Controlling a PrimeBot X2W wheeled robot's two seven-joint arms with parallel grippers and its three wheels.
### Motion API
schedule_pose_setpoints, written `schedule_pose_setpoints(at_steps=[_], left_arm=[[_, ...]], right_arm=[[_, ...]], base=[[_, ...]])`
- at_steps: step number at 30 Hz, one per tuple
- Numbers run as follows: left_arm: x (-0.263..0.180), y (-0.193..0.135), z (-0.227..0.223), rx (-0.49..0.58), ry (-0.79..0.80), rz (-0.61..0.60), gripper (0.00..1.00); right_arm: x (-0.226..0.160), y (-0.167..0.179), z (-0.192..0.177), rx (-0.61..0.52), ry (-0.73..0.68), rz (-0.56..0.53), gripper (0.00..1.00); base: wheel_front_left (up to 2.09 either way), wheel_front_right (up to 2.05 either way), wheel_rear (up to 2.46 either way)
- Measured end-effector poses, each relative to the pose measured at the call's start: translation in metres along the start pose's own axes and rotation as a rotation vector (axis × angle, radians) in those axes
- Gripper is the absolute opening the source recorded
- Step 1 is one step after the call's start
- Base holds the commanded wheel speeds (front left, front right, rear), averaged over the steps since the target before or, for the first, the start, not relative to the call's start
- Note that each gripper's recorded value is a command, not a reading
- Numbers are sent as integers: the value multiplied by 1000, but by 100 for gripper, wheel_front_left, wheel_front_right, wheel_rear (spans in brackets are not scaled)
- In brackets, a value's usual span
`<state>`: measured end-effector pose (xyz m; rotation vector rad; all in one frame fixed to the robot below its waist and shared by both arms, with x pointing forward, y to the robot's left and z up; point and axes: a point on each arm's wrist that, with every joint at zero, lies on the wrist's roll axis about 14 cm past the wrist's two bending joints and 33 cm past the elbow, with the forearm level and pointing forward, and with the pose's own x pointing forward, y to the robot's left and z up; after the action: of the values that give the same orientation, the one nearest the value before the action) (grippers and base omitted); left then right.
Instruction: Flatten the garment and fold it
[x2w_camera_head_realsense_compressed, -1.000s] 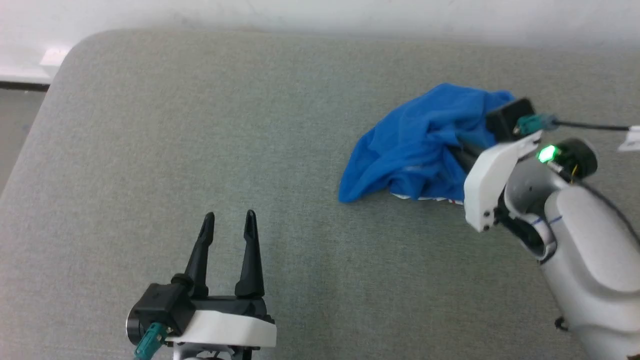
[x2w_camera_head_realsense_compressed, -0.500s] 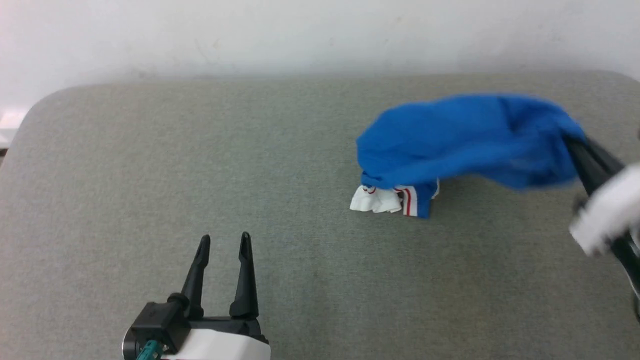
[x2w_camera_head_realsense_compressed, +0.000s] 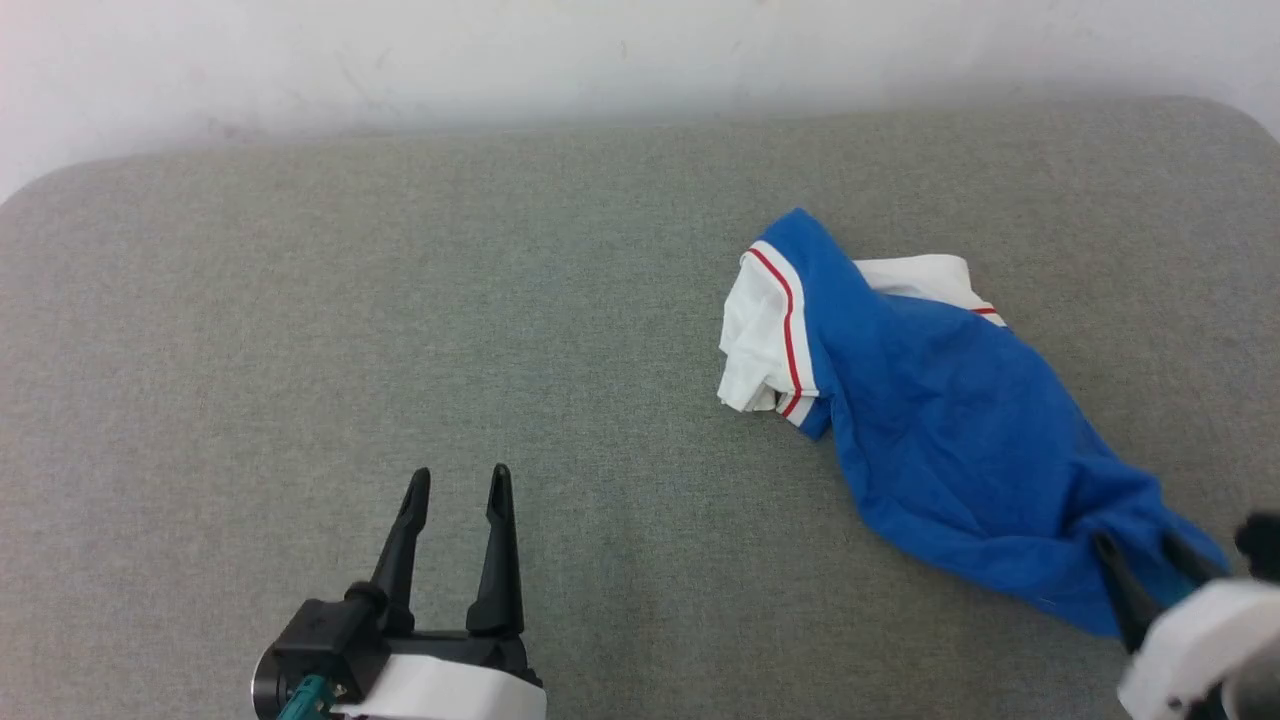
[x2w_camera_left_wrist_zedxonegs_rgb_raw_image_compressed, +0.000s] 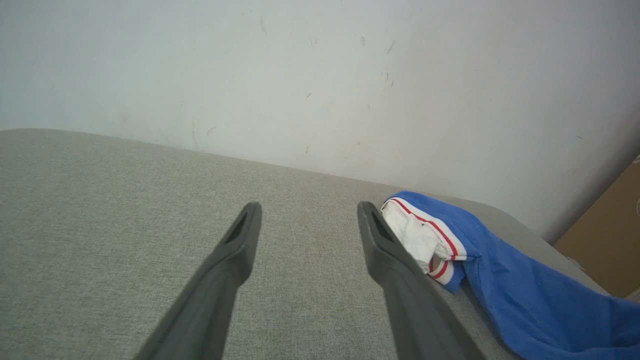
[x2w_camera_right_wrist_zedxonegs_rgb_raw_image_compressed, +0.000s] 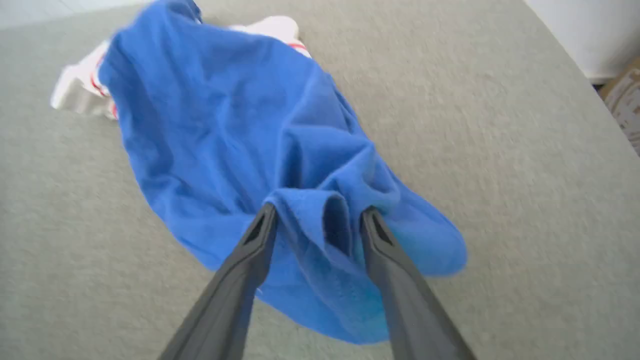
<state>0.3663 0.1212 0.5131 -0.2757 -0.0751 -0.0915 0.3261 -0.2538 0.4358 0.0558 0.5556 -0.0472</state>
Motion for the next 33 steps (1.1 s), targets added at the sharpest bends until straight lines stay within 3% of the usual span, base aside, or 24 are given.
schedule_pose_setpoints(at_steps=[4, 8, 12, 17, 21, 32, 33], left_arm=[[1, -2, 0, 0, -1, -7, 100], [-1, 0, 1, 1, -1, -1, 100], [-2, 4, 3, 1, -10, 13, 100], [-3, 12, 0, 4, 2, 41, 100], [2, 17, 1, -5, -3, 63, 100], [-7, 41, -6, 3, 26, 159, 100], [-7, 43, -6, 5, 28, 166, 100]], right_arm=[[6, 31, 60, 31, -184, 97, 100], [0, 52, 132, -67, -368, 170, 100], [6, 91, 161, -155, -392, 280, 100], [34, 136, 149, -284, -266, 401, 100], [63, 168, 114, -387, -106, 486, 100], [123, 198, 48, -617, 121, 544, 100], [126, 198, 42, -634, 133, 543, 46]], base=[[0, 0, 0], [0, 0, 0], [0, 0, 0], [0, 0, 0], [0, 0, 0], [0, 0, 0], [0, 0, 0]])
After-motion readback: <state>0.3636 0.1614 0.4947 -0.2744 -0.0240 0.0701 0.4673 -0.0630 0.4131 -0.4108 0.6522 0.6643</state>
